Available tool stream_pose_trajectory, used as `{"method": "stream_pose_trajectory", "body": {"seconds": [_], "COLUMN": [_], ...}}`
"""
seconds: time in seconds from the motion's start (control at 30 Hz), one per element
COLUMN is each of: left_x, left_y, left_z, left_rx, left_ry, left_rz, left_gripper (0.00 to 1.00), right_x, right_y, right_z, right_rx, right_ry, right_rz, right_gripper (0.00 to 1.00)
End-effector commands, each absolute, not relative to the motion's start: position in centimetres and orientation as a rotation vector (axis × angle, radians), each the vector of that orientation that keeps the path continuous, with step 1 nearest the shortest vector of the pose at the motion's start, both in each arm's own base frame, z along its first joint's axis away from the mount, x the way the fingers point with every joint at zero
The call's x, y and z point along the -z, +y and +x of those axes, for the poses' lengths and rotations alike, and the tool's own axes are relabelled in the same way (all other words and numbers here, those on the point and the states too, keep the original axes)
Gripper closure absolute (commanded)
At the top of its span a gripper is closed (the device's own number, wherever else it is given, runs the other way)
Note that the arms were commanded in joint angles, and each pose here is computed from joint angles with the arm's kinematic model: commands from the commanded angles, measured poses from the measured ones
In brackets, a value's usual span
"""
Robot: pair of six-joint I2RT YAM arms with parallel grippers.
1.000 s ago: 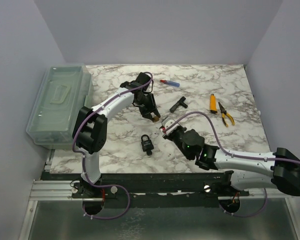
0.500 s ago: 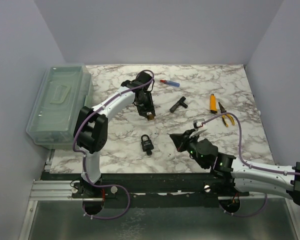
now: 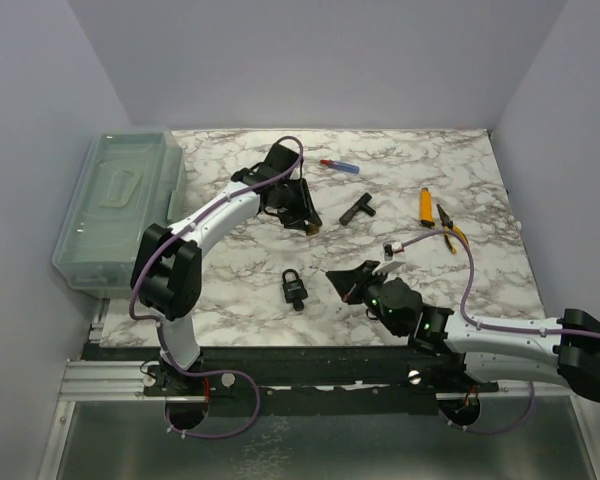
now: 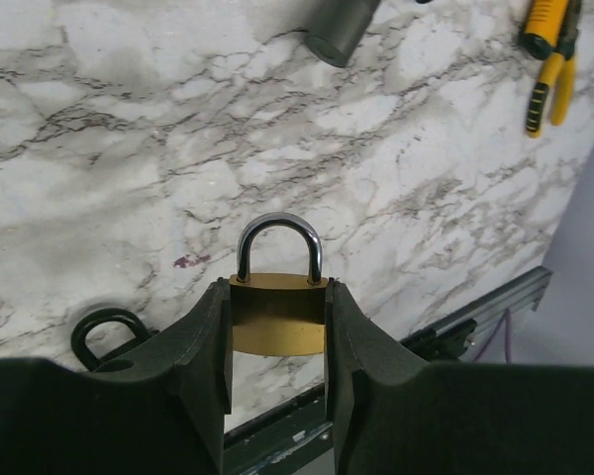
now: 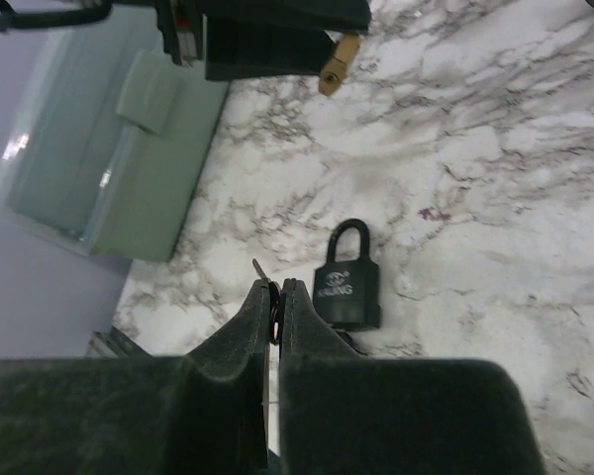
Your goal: Unlock with the key
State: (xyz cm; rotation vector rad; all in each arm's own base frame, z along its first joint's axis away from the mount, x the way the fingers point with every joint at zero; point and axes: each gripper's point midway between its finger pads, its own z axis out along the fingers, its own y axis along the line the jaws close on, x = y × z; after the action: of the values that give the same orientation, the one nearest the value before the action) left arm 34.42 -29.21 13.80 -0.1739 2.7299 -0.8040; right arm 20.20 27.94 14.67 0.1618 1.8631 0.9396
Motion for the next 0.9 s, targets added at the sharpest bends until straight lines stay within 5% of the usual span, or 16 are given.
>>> {"method": "stream_pose_trajectory", "body": {"seconds": [0.0,0.43,0.87], "left_x": [-20.2,-31.6,-39.6], "left_y": [-32.0,-31.1,-28.1], "left_z": [33.9,31.7,29.0], "left_rx": [1.154,1.800,1.878], "left_ry": [2.485,1.891,1.525], "left_rz": [-0.082,-0.011,0.069], "left_gripper": [1.00,1.00,1.00], "right_x": [-19.0,-27.3,-33.6], "right_y": [28.7,29.7,30.2], "right_z": [20.4,20.2,20.2], "right_rx": [-1.111,-1.815,-2.204], "right_ry": [1.710,1.466,1.125], "right_rz": [0.249,0.178,0.201], "right_gripper": [1.00,1.00,1.00]}}
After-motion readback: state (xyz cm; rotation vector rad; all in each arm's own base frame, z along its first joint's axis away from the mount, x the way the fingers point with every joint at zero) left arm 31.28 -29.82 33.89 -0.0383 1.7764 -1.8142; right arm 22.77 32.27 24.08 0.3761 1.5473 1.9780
